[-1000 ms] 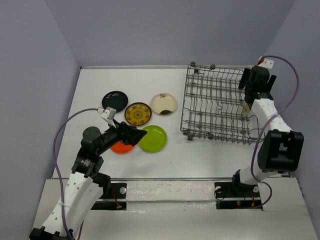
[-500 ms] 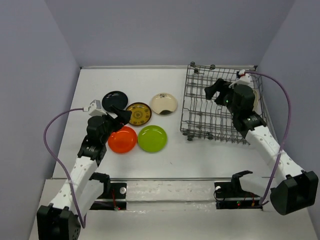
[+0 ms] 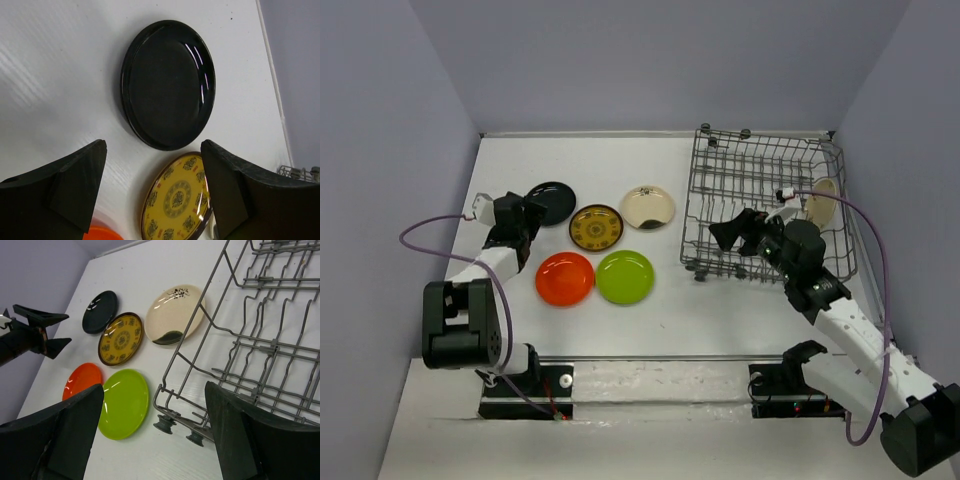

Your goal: Load the plates into the dish rack

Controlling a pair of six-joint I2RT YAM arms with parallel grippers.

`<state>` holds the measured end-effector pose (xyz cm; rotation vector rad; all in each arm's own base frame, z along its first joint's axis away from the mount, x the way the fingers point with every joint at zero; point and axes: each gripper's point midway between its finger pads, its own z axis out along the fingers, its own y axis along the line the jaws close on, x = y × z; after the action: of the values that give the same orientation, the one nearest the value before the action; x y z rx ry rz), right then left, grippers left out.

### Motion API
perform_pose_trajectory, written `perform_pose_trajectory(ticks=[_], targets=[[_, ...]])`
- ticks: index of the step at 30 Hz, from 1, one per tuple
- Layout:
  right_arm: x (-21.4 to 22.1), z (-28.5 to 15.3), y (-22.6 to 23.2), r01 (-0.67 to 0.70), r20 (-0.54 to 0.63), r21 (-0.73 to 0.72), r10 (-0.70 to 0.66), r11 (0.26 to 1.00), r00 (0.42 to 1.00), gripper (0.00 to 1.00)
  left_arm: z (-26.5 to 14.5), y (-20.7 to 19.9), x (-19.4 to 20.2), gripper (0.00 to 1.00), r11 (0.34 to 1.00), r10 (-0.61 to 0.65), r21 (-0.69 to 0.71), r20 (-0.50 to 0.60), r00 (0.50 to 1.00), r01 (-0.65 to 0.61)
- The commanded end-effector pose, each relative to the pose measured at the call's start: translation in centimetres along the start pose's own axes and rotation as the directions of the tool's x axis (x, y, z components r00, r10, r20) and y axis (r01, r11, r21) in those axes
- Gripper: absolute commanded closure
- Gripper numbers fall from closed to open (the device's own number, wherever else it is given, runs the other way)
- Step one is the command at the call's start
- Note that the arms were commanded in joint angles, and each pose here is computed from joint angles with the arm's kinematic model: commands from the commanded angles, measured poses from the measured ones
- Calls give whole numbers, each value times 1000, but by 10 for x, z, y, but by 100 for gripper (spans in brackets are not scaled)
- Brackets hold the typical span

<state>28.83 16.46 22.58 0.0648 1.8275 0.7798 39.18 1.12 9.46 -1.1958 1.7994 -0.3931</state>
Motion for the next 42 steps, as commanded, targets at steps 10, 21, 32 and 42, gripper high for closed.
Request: perform_pose_trajectory(ticks=[10,21,32,42], targets=[[1,-10,30,30,27,-177,-26,984,999,14,78,9,4,23,993,51,-102,-49,997,-56],[7,-10,29,29,14,-189,-27,982,1000,15,82,11,-13,94,997,19,-70,3,1000,-19],[22,1,69,20,-133,-389,-77,921,988,6,-46,-89,-114,94,958,-23,278,311,950,-68],[6,18,127,-12,-189,-532,-105,847,976,4,-153,-113,-7,94,757,124,638,74,990,-143]])
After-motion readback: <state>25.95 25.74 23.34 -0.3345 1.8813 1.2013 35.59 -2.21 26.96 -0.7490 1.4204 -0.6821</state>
